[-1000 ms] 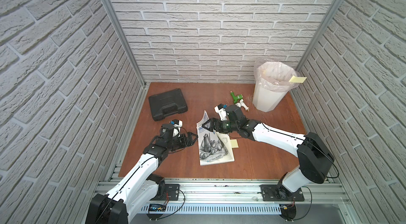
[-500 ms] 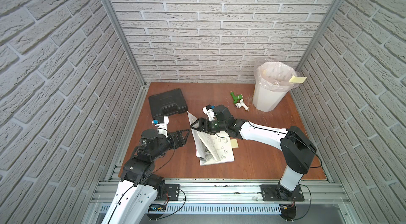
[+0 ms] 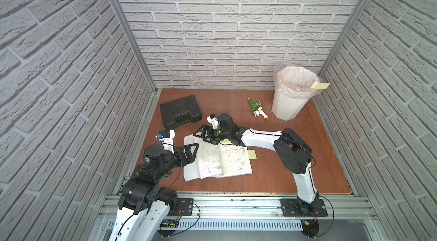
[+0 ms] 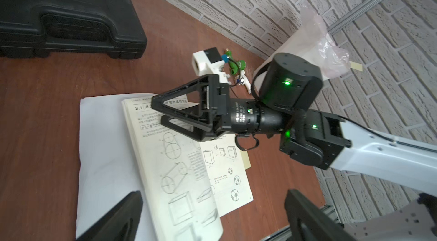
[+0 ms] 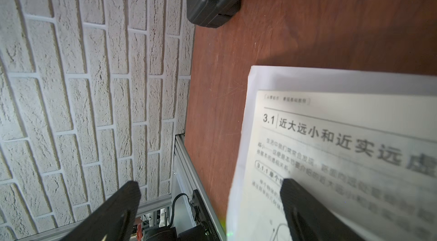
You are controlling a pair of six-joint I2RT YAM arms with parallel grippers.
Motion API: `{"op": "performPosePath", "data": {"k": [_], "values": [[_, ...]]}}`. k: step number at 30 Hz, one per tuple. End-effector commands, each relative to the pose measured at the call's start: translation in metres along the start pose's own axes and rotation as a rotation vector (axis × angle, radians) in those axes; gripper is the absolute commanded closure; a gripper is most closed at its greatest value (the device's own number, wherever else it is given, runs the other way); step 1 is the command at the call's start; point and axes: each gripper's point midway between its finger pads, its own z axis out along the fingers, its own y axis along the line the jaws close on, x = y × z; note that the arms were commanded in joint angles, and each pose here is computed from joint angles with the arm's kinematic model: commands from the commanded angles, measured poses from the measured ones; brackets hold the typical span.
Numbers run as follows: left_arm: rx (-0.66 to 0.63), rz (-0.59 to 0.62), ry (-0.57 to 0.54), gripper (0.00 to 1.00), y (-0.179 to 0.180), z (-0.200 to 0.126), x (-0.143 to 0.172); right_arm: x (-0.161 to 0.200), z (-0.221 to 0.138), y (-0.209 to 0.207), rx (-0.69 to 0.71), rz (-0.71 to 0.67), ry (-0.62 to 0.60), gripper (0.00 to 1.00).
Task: Peel off the used sticky note
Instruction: Open the book at the center of the board.
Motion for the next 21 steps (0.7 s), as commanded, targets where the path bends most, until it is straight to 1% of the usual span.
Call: {"op": "performPosePath", "data": {"k": [1,6,9,14,21], "values": [[0.096,0.047,-0.011,0.02,-0.020,-0.003,-0.005,-0.002,0.015,0.015,-0.065,-0.012,0.019,0.02],[0.218,0.027,0.035,0.02,-0.032,0.010,0.006,-0.007,0.031,0.013,-0.088,-0.016,0.033,0.02],[0.253,-0.005,0.066,0.02,-0.030,0.023,0.015,-0.010,0.033,0.027,-0.150,-0.026,0.047,0.02],[0.270,-0.033,0.092,0.02,-0.025,0.038,0.027,-0.024,0.017,0.046,-0.185,-0.068,0.006,0.02],[0.266,-0.031,0.148,0.02,-0.024,0.063,0.043,-0.046,-0.017,0.055,-0.181,-0.091,-0.074,0.03]]}}
